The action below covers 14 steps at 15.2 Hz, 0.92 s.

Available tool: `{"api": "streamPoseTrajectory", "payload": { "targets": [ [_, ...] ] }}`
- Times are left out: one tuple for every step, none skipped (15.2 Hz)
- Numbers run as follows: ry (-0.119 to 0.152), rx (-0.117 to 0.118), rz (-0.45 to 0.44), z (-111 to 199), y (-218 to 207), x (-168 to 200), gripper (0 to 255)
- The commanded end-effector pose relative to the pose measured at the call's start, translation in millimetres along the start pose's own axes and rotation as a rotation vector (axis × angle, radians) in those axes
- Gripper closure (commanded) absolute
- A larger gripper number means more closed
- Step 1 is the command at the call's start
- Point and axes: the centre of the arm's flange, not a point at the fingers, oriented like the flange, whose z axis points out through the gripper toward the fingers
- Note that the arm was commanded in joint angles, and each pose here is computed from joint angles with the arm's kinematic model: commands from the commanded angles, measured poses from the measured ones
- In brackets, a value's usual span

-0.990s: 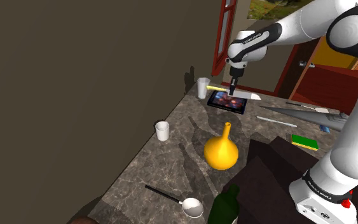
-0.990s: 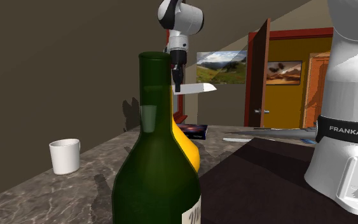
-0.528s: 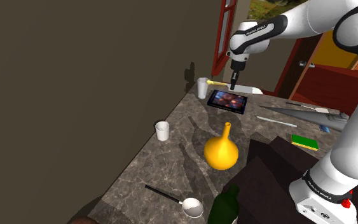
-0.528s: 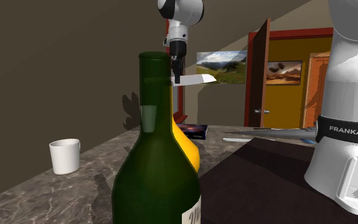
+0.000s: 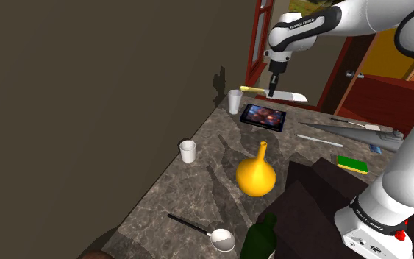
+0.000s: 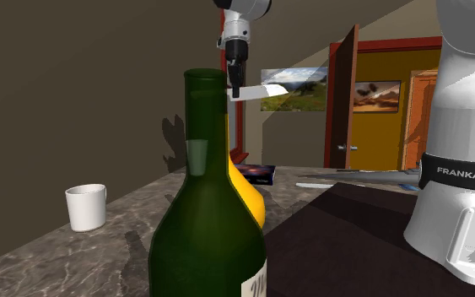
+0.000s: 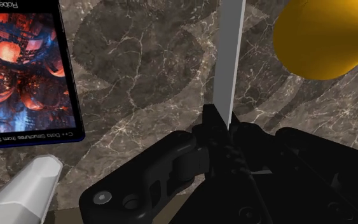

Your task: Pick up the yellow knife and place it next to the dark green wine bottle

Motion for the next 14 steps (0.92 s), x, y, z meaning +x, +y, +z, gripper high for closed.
{"api": "streamPoseTrajectory", "payload": {
  "targets": [
    [0.000, 0.000, 0.000, -10, -1, 1, 255],
    [0.000, 0.000, 0.000, -15, -1, 1, 255],
    [0.000, 0.000, 0.000, -21, -2, 1, 255],
    [0.000, 0.000, 0.000, -26, -2, 1, 255],
    [0.000, 0.000, 0.000, -31, -3, 1, 255],
    [0.000, 0.000, 0.000, -36, -3, 1, 255],
    [0.000, 0.000, 0.000, -42, -4, 1, 255],
    [0.000, 0.000, 0.000, -47, -4, 1, 255],
    [0.000, 0.000, 0.000, -52, -5, 1, 255],
    [0.000, 0.000, 0.000, -53, -5, 1, 255],
    [0.000, 0.000, 0.000, -52, -18, 2, 255],
    [0.000, 0.000, 0.000, -50, -31, 2, 255],
    [0.000, 0.000, 0.000, -49, -44, 3, 255],
    [0.000, 0.000, 0.000, -48, -57, 3, 255]
  ]
}}
